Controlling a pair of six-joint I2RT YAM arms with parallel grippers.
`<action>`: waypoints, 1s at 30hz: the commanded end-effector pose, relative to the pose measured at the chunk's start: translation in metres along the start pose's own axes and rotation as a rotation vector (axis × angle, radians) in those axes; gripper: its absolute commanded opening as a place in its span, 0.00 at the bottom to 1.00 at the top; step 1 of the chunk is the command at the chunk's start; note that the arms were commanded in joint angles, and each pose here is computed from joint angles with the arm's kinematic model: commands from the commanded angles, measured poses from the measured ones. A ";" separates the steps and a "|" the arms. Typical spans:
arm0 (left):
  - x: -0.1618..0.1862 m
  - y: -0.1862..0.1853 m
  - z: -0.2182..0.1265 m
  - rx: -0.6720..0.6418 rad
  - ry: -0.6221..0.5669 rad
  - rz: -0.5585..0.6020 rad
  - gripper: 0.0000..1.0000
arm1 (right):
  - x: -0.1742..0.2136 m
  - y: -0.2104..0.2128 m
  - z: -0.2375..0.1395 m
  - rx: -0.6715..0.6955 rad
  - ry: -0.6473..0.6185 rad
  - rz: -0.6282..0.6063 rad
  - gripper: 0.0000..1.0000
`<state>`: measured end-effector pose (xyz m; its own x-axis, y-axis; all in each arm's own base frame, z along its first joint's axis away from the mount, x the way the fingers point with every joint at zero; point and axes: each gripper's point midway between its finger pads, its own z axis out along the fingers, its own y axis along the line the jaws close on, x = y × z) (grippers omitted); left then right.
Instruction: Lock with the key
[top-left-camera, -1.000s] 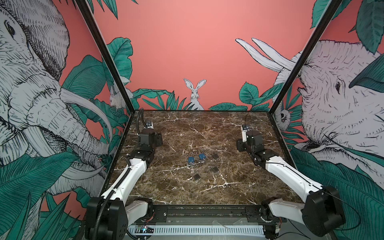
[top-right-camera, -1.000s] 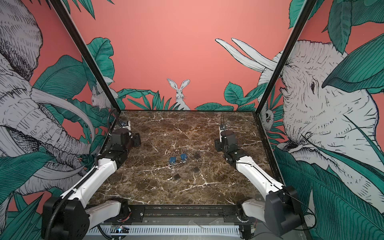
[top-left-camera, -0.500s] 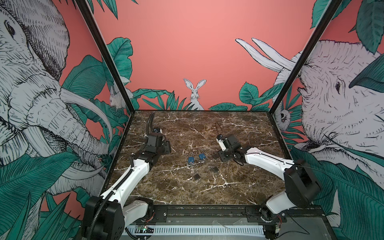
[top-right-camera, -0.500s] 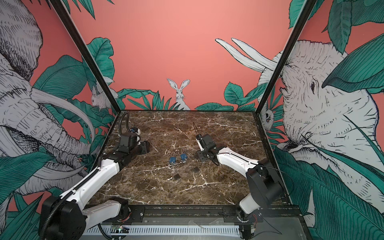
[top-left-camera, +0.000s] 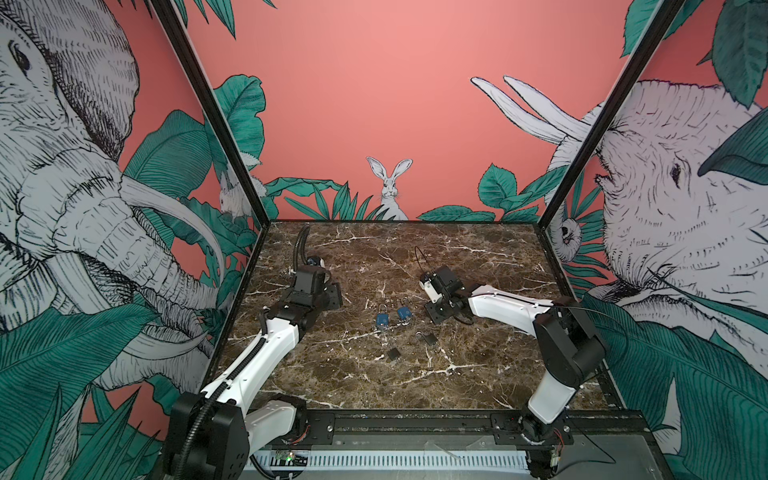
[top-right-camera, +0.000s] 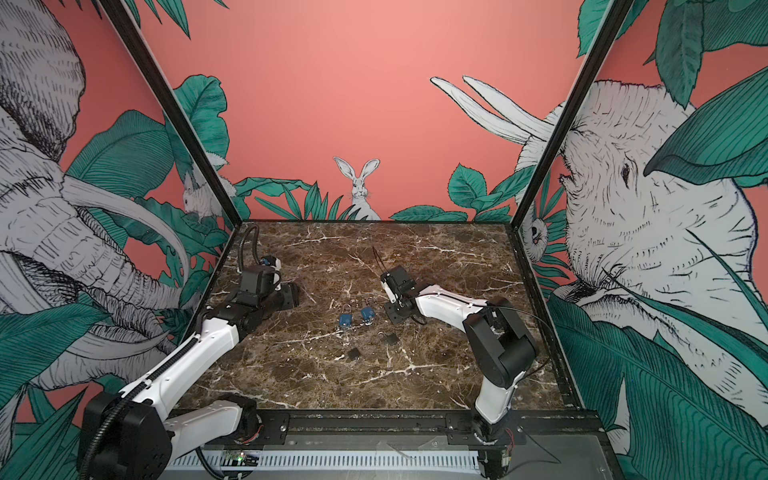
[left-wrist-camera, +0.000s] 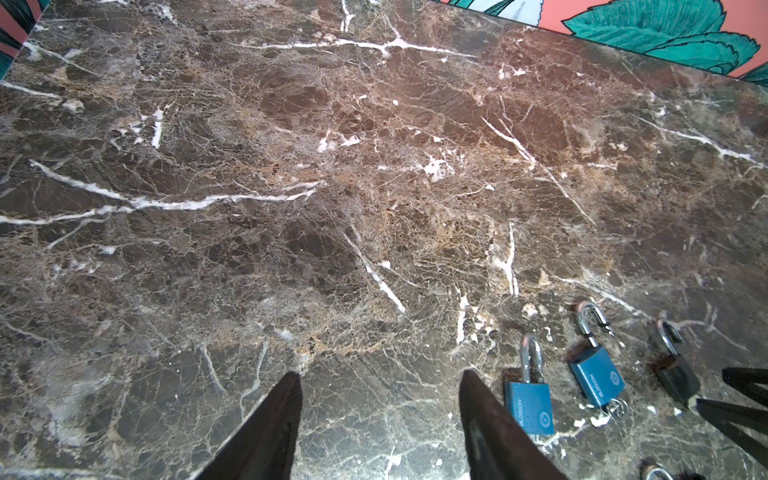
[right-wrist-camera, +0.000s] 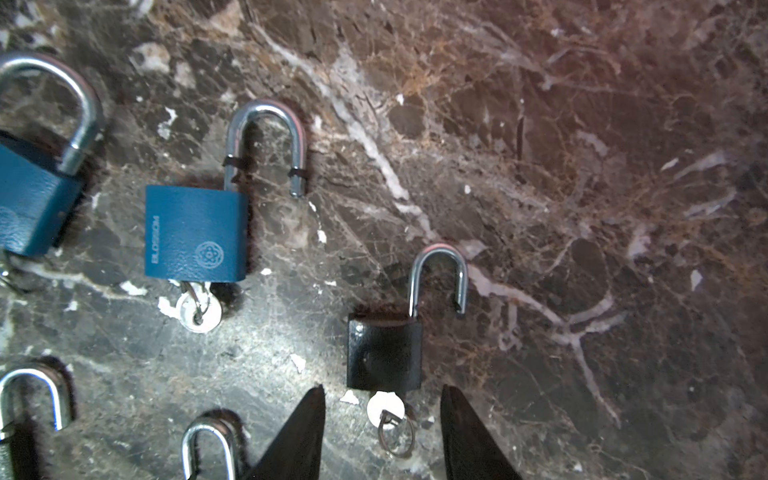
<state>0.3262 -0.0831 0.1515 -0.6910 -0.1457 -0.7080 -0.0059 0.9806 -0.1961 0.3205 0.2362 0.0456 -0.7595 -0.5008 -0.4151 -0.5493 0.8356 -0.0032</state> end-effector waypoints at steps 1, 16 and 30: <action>0.007 0.002 -0.003 -0.005 0.019 -0.001 0.63 | 0.000 0.002 0.003 0.004 0.017 -0.005 0.44; 0.008 0.002 -0.001 -0.007 0.032 0.006 0.62 | -0.003 -0.002 0.019 0.034 0.042 -0.009 0.44; 0.008 0.003 -0.001 -0.016 0.037 0.010 0.61 | 0.002 -0.004 0.031 0.044 0.073 -0.013 0.40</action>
<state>0.3232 -0.0821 0.1464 -0.7070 -0.1402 -0.6932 -0.0103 0.9821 -0.1881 0.3310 0.2390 0.0223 -0.7747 -0.5167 -0.3644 -0.5448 0.8380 -0.0302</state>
